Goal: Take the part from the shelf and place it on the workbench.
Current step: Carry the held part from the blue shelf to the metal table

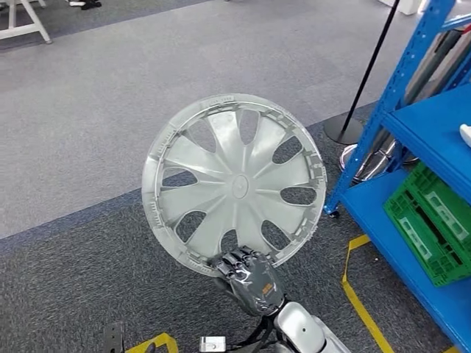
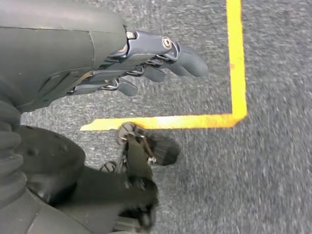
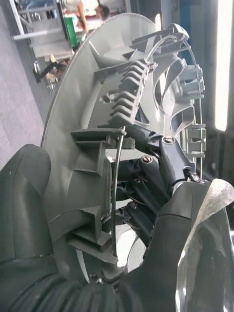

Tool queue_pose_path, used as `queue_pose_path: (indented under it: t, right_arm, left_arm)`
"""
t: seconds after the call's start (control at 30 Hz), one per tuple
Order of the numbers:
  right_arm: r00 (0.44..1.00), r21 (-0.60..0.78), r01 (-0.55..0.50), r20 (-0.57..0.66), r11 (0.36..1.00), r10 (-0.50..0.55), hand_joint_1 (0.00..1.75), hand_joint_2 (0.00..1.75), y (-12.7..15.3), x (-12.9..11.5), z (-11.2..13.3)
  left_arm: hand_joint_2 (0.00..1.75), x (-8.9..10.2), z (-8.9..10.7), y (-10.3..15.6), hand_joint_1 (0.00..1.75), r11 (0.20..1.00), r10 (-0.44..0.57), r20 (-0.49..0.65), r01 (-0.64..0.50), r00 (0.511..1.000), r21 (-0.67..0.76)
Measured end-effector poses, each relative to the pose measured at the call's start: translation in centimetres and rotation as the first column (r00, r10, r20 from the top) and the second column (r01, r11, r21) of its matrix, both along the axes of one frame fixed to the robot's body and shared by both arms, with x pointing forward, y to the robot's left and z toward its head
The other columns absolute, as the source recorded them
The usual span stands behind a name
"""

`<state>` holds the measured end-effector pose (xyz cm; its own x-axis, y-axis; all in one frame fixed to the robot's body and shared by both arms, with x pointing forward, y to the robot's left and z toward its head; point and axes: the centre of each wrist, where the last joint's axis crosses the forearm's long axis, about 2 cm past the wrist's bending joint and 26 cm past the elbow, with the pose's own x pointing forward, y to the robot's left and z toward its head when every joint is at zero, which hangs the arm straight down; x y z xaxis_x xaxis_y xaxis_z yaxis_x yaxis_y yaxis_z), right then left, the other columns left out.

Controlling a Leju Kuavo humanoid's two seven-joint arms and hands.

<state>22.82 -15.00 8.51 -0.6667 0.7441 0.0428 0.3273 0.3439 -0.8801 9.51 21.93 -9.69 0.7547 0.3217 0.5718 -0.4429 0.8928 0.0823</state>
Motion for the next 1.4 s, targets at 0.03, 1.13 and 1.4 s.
queue_pose_path:
  t: [0.03,1.13,1.4]
  right_arm:
    - [1.000,-0.002,0.002,0.005,1.000,-0.002,1.75,1.75,-0.1,-0.1,0.1]
    - [0.999,-0.009,0.053,0.010,0.999,-0.053,1.75,1.75,-1.3,-1.7,0.0]
    - [1.000,0.003,0.011,0.028,1.000,-0.011,1.75,1.75,-0.8,0.4,0.7]
  left_arm:
    - [1.75,0.0,0.0,0.0,0.00,1.000,-0.003,-0.007,0.003,1.000,0.011]
    - [1.75,-1.2,-0.1,-0.7,0.00,0.999,0.046,-0.031,-0.046,0.998,0.029]
    - [1.75,-0.4,0.1,-0.6,0.00,0.998,0.056,-0.047,-0.055,0.997,0.036]
